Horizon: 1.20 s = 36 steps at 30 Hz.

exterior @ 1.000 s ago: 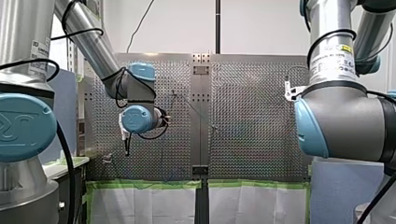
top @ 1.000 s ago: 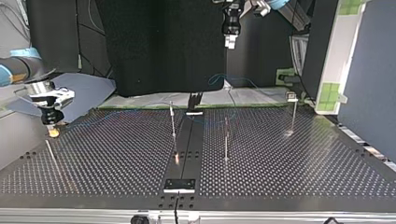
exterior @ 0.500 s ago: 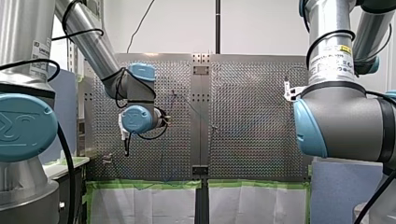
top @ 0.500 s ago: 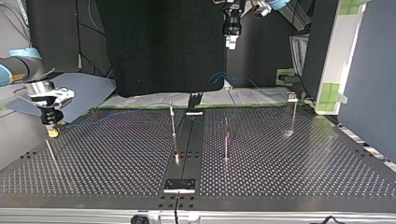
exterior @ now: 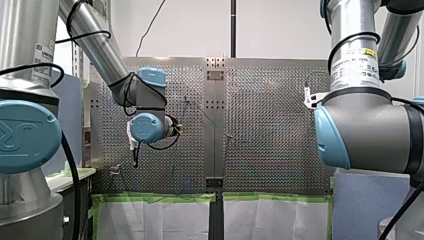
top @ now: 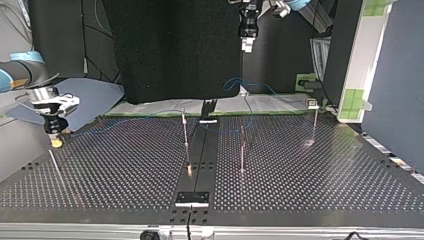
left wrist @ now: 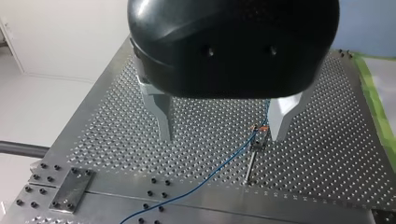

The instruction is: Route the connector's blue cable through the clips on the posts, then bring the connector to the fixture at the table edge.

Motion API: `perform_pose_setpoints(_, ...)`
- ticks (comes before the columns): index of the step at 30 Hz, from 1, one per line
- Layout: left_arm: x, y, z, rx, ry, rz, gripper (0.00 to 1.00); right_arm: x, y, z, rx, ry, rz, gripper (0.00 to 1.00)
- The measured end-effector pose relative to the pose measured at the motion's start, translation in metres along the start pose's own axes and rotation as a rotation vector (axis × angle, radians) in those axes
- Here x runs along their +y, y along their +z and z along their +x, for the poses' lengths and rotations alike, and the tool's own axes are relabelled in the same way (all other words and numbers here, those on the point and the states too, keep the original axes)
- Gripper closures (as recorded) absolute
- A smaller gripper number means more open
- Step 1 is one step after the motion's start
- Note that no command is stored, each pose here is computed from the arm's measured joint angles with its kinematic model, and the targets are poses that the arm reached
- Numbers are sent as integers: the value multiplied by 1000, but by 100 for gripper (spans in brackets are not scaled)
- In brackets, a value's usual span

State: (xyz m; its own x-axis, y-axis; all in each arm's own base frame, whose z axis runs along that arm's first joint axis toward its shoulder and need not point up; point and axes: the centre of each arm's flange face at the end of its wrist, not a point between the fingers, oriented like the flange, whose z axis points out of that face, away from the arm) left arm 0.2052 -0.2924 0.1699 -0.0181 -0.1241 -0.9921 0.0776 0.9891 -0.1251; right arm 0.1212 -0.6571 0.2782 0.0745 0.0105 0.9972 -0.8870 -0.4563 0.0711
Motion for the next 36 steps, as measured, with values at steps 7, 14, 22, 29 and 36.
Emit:
perform_pose_setpoints(7,0,-1,0,6,17,4,0,0,0,0,0,0,0,0)
perform_pose_setpoints(14,-4,0,1,8,16,43,0,0,0,0,0,0,0,0)
perform_pose_setpoints(22,-4,0,1,9,16,51,0,0,0,0,0,0,0,0)
perform_pose_setpoints(29,-4,0,1,9,16,51,0,0,0,0,0,0,0,0)
perform_pose_setpoints(36,-4,0,1,9,16,52,0,0,0,0,0,0,0,0)
